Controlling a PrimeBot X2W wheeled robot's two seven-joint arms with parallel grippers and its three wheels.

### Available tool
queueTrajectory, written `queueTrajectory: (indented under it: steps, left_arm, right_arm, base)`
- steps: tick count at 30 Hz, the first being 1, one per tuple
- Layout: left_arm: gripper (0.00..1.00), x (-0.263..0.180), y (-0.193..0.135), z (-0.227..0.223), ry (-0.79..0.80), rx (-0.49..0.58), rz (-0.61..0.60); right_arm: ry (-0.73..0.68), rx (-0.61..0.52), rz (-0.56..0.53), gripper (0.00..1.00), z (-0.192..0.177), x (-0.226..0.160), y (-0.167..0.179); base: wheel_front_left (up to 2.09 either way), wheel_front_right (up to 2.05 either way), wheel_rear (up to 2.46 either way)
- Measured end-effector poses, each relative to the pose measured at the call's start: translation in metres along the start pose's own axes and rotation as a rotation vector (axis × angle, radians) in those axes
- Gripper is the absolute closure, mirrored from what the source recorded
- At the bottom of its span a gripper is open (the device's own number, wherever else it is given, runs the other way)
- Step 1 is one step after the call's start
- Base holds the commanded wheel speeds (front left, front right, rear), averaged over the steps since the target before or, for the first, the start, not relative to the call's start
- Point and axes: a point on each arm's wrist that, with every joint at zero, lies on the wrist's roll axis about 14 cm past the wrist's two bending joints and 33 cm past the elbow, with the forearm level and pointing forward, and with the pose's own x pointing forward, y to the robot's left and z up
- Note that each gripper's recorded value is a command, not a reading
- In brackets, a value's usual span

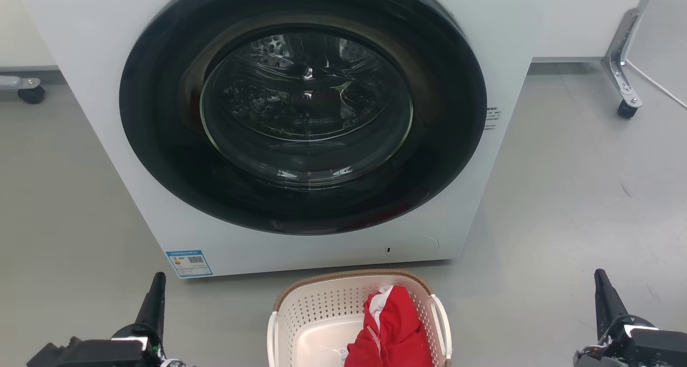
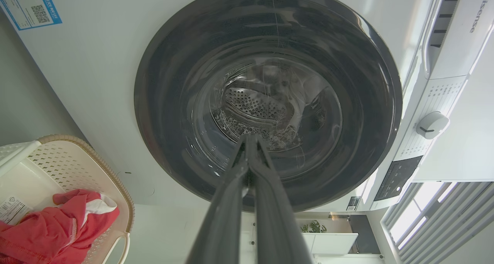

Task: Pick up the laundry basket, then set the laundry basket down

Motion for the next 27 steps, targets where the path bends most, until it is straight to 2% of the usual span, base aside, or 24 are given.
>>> queueTrajectory:
  steps: [27]
  left_arm:
    - [1.00, 0.0000, 0.0001, -0.0001, 0.000, 0.000, 0.000]
  right_arm:
    - [0.000, 0.000, 0.000, 1.00, -0.0001, 0.0000, 0.0000]
  base:
    - [0.00, 0.00, 0.00]
